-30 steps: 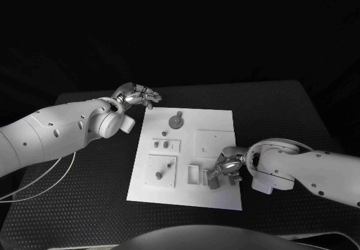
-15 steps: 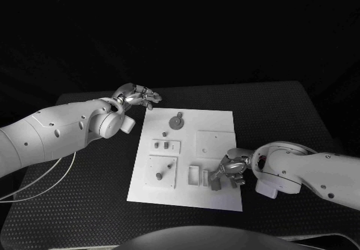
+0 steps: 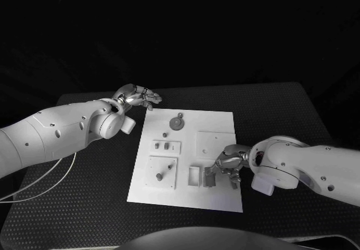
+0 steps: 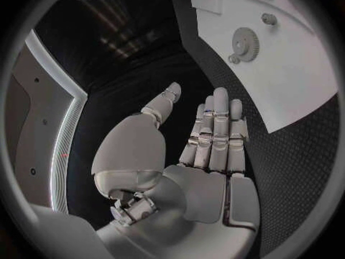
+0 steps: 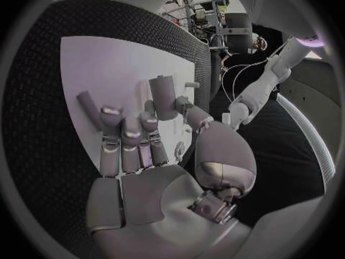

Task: Assemble the parts on the task board

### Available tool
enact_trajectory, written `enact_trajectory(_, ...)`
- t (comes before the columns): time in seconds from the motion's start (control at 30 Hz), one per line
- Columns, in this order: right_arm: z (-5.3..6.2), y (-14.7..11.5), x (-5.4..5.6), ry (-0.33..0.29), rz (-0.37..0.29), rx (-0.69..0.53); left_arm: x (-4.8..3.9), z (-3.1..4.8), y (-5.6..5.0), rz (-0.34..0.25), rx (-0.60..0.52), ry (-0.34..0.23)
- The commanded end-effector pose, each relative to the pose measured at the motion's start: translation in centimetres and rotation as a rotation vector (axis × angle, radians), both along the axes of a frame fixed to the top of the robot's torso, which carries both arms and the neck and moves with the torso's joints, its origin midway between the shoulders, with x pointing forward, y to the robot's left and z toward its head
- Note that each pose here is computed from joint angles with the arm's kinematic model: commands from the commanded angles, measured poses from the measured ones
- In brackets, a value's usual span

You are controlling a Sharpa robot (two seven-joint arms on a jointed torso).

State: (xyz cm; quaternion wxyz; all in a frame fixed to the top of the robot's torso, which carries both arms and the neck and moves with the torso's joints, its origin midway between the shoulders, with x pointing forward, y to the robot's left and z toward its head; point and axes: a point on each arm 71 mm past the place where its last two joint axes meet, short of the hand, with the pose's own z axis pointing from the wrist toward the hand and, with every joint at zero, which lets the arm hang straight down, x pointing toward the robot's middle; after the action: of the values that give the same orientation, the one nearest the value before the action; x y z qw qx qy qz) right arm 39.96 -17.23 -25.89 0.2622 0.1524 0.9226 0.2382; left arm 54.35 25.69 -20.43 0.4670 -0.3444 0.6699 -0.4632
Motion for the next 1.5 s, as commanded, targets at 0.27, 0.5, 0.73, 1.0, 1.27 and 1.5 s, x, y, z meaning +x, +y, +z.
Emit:
enact_trajectory(0.27, -0.4, 1.5, 1.0, 0.019, -0.050, -0.018, -0.03, 0.07, -0.5, -0.016, -0.011, 0.002)
enact_trajectory(0.5, -0.7, 2.4, 1.2, 0.030, -0.034, -0.020, -0.06, 0.08, -0.6, -0.020, -0.012, 0.003)
enact_trajectory(0.73, -1.4, 3.0, 0.8, 0.059, -0.010, -0.026, -0.07, 0.09, -0.6, -0.021, -0.012, 0.004)
enact_trajectory(1.0, -1.7, 3.2, 0.6, 0.062, -0.006, -0.028, -0.06, 0.09, -0.6, -0.021, -0.012, 0.004)
enact_trajectory(1.27, -1.7, 3.3, 0.8, 0.045, 0.003, -0.036, -0.07, 0.09, -0.7, -0.023, -0.013, 0.004)
enact_trajectory(1.5, -1.8, 3.5, 0.9, 0.045, 0.009, -0.038, -0.08, 0.09, -0.6, -0.022, -0.012, 0.005)
